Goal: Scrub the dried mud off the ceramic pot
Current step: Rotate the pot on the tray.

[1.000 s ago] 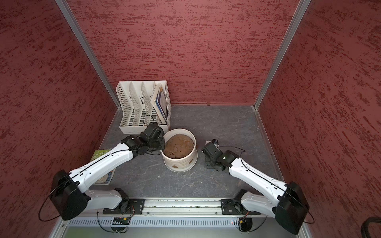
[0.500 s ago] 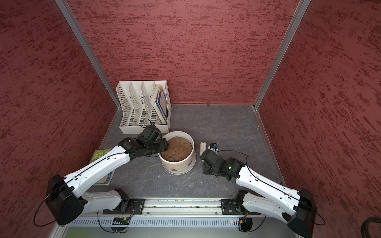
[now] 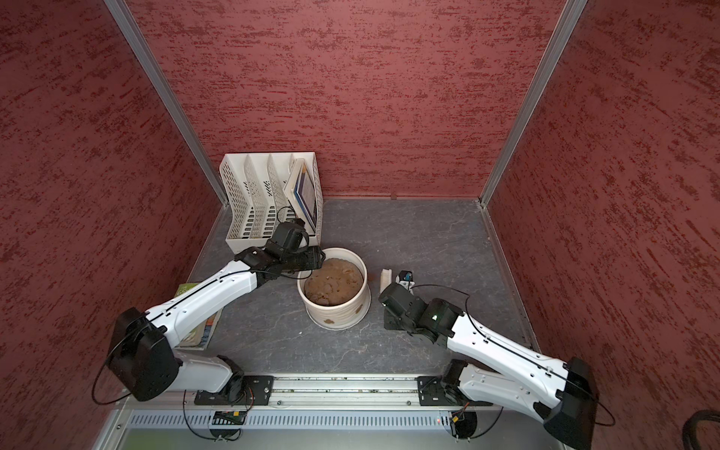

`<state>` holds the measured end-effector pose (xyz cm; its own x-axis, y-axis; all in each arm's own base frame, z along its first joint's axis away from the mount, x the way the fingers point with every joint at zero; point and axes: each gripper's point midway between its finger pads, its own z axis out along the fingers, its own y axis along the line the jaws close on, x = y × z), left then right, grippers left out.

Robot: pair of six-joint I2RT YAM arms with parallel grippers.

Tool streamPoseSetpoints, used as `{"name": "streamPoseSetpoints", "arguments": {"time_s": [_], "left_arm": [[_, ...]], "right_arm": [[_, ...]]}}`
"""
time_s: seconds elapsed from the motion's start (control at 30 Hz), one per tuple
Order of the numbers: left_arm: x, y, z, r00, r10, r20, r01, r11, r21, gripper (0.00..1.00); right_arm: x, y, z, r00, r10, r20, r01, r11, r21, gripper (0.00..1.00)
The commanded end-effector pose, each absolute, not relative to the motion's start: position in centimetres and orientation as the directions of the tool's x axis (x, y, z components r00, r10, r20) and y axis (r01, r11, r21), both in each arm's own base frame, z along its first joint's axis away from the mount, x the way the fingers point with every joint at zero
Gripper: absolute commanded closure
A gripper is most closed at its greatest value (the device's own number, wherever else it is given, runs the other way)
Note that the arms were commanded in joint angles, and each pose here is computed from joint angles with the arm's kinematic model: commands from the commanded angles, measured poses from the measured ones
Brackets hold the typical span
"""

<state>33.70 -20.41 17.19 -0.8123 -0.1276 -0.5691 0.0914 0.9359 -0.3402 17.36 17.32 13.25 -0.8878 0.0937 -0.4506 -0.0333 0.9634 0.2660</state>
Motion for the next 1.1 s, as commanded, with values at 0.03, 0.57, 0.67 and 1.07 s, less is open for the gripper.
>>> {"name": "streamPoseSetpoints", "arguments": {"time_s": [0.03, 0.57, 0.67, 1.07], "left_arm": [[34.5, -21.1, 17.5, -0.811, -0.116, -0.574, 0.104, 0.936, -0.336, 0.49], [30.9, -18.9, 17.4, -0.848, -0.147, -0.509, 0.040, 0.940, -0.338, 0.85], [30.1, -18.6, 17.9, -0.853, -0.154, -0.498, 0.035, 0.937, -0.349, 0.92], [27.2, -19.0, 18.1, -0.859, -0.246, -0.450, -0.013, 0.888, -0.461, 0.87]], "right_arm": [[17.8, 17.5, 14.4, -0.870, 0.116, -0.478, -0.028, 0.959, 0.282, 1.00], [17.3, 16.4, 13.7, -0.868, 0.154, -0.472, 0.015, 0.959, 0.285, 1.00], [17.2, 16.1, 13.8, -0.864, 0.162, -0.477, 0.021, 0.958, 0.287, 1.00], [16.6, 15.9, 12.4, -0.878, 0.156, -0.453, 0.026, 0.960, 0.280, 1.00]]}}
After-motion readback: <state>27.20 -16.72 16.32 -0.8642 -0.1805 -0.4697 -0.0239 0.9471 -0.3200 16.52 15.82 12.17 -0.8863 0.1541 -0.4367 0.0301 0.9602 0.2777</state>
